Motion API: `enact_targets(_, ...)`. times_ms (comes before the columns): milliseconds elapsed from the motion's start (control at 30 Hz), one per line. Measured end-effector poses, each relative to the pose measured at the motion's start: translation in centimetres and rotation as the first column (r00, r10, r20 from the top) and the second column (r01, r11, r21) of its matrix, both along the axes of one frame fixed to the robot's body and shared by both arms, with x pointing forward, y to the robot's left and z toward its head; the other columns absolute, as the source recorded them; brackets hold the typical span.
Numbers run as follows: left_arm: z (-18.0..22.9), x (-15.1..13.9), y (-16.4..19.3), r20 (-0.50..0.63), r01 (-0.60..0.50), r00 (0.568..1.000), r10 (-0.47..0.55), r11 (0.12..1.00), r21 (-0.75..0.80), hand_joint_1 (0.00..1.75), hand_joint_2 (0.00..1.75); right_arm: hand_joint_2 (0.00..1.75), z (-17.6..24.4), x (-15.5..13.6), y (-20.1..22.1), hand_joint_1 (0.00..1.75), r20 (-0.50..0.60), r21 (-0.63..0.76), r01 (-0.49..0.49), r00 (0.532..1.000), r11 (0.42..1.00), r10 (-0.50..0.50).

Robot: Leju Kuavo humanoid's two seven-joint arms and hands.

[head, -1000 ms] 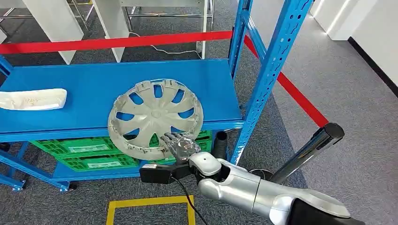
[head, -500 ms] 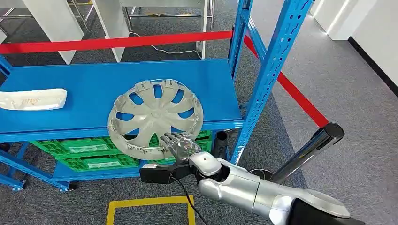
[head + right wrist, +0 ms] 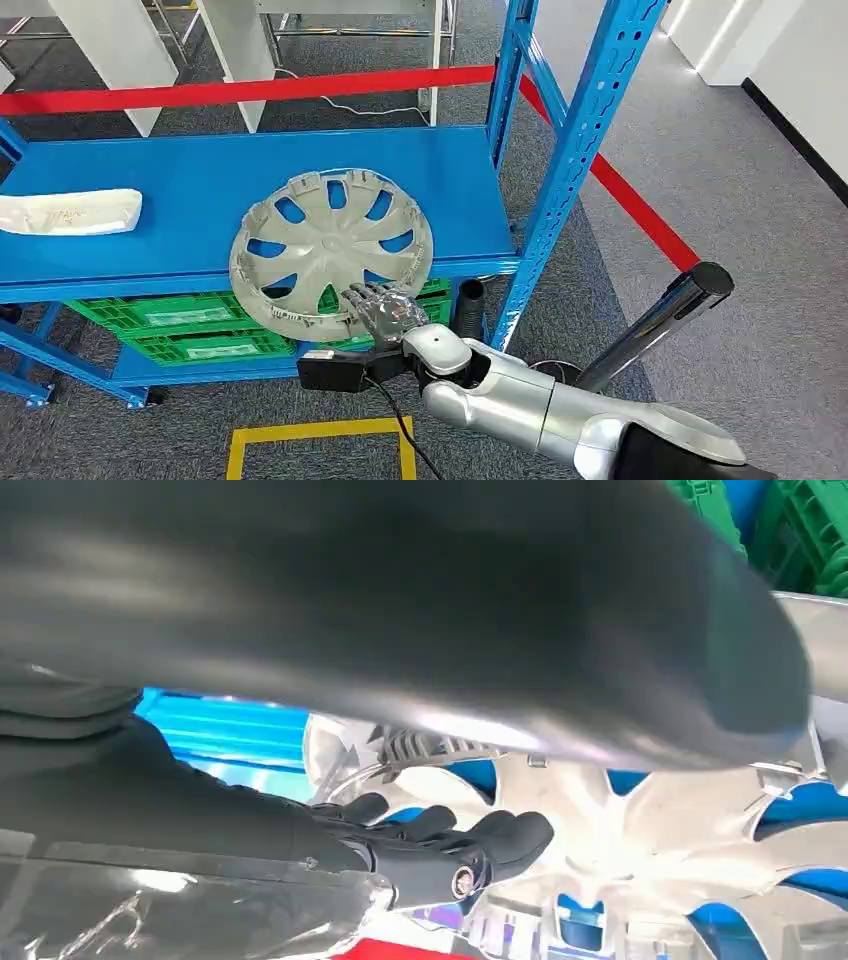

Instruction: Take the parts from the cabinet and place them on the table.

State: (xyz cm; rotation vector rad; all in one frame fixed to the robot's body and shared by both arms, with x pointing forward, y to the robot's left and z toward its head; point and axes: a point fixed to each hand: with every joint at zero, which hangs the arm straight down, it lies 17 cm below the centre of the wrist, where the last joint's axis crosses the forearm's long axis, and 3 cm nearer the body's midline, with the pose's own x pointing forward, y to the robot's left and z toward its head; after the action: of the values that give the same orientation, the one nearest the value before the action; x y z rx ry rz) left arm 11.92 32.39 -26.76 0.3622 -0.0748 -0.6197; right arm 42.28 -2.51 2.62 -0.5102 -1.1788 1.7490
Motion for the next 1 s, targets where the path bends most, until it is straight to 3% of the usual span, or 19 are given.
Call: enact_targets(1000,0.00,0.00,0.00,0.000,0.000,1.000,0.000,1.000,0.000,0.00,0.00,0.00,0.00,0.00,0.00,0.00,0.000,0.000,0.000,1.000,1.000,0.000)
